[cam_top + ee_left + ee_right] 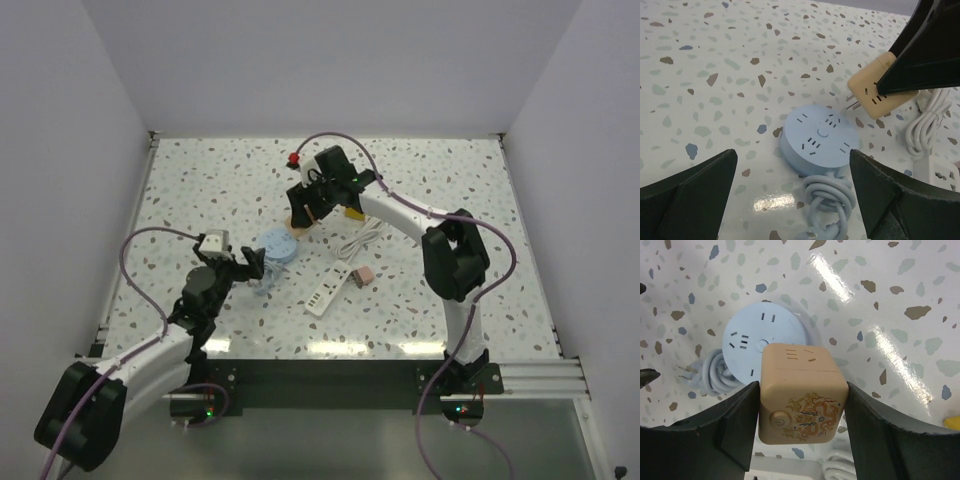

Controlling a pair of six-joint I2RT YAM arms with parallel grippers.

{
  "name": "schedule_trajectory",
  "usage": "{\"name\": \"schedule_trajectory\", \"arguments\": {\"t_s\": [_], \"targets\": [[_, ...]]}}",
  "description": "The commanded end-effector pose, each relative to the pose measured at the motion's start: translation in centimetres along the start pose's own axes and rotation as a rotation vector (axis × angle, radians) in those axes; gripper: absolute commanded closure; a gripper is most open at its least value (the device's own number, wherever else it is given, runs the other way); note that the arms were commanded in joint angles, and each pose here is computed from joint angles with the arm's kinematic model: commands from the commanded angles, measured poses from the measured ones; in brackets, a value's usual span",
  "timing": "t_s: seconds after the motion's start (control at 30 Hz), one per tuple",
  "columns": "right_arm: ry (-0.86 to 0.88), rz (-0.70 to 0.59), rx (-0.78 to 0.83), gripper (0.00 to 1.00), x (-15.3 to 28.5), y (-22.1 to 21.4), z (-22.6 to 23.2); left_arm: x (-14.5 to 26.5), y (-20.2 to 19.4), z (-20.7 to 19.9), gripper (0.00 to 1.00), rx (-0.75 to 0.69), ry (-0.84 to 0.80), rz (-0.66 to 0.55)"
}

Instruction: Insert the plug

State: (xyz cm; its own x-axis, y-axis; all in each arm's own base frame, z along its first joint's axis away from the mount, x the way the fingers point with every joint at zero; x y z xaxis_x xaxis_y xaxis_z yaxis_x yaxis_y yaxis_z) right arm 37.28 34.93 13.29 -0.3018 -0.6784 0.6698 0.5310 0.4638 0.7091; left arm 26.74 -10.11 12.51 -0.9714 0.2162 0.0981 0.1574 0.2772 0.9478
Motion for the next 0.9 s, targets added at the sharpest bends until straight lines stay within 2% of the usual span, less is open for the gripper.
{"name": "schedule_trajectory", "arguments": {"t_s": [0.0, 0.5, 0.87], "targets": [[-0.015, 0.005, 0.084, 1.00, 0.1, 1.6, 0.3, -1.2, 1.9, -1.8, 0.00, 0.074, -0.106, -0.050], [0.000, 0.035, 0.168, 1.00, -1.4, 1.7, 0.8, -5.0, 0.0, -0.8, 0.04, 0.083, -0.119, 0.044], [0.008, 0.062, 0.169, 1.00, -2.2, 1.4, 0.6, -5.8, -1.3, -0.8, 0.07, 0.085, -0.142, 0.099]]}}
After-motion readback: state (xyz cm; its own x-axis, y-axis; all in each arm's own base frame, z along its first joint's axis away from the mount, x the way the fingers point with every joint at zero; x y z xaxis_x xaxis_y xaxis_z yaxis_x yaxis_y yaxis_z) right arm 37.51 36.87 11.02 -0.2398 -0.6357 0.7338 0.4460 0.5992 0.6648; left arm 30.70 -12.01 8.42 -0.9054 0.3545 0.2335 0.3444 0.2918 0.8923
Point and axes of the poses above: each gripper's point midway between its finger pads, its own x axis back along the fingers, its own z axis along the line the jaws close on, y = z × x, the point moved 2 cm from there along x, back along the fingers, and after that the axes turned 4 degrees about x, right-handed, at the moved point
